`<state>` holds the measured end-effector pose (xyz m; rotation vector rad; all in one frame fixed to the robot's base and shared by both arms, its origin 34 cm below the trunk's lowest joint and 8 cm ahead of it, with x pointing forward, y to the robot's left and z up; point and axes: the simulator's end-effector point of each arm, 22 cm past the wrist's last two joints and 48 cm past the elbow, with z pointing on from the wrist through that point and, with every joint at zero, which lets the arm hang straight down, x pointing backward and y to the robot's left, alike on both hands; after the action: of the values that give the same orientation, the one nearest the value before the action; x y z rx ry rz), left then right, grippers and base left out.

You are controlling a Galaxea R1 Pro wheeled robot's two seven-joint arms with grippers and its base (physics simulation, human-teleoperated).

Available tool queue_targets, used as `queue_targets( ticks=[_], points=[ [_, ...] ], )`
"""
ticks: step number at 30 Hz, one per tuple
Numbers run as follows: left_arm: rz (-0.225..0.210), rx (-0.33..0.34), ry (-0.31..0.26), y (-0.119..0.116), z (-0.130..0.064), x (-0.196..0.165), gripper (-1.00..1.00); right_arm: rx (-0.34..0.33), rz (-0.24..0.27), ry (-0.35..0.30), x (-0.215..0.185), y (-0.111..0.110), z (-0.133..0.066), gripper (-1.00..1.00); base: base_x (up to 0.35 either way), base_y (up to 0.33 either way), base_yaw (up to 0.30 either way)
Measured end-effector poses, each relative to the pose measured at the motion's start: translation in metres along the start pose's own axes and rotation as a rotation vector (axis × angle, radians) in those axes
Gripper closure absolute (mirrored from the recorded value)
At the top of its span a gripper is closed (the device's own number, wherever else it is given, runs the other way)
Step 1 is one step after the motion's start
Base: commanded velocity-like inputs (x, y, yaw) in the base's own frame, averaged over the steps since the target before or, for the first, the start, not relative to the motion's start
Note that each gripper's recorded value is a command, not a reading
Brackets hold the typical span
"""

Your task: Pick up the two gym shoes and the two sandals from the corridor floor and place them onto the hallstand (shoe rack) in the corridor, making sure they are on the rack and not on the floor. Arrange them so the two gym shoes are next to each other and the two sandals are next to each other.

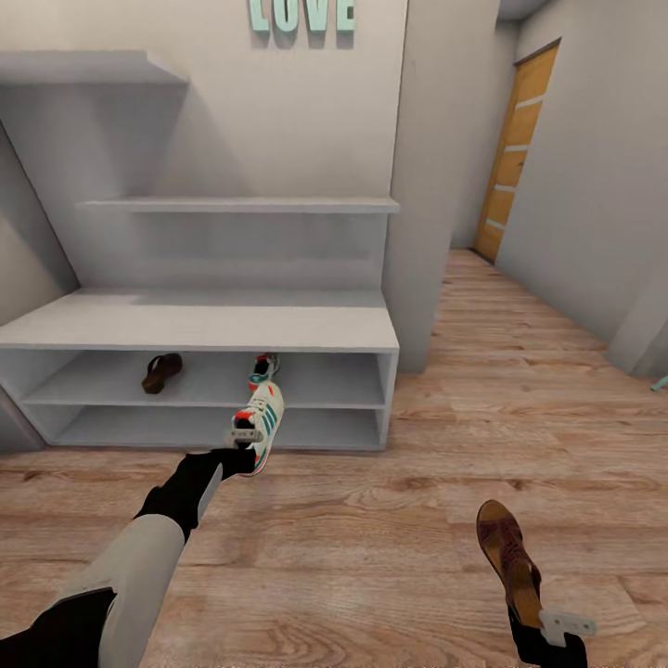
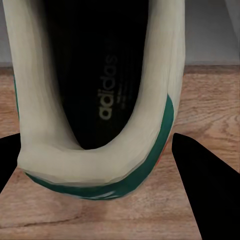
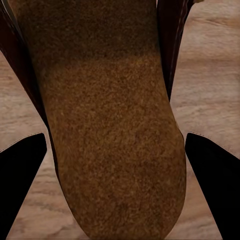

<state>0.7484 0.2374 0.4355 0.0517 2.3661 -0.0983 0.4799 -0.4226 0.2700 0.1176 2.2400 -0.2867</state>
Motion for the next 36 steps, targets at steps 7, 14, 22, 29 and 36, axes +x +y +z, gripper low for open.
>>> queue_targets(
  ticks=[7,14,22,29,36],
  points=[
    [-0.001,0.0,0.004,0.0,0.012,0.018,1.0,0.001,-0.002,0.008,0.019,0.002,0.007,1.0,0.0,0.0,0.0],
    [0.0,-0.002,0.011,0.002,0.022,0.033,1.0,0.0,-0.008,0.019,0.035,0.003,0.012,1.0,0.0,0.0,0.0],
    [-0.002,-0.003,0.026,0.003,0.028,0.042,1.0,-0.002,-0.014,0.035,0.044,0.003,0.012,1.0,0.0,0.0,0.0],
    [0.002,-0.003,0.006,0.003,0.028,0.038,1.0,-0.001,-0.013,0.035,0.044,0.003,0.012,1.0,0.02,0.0,0.0],
    [0.006,-0.002,-0.007,0.003,0.028,0.036,1.0,0.0,-0.013,0.035,0.043,0.003,0.012,1.0,0.231,0.0,0.0]
  ],
)
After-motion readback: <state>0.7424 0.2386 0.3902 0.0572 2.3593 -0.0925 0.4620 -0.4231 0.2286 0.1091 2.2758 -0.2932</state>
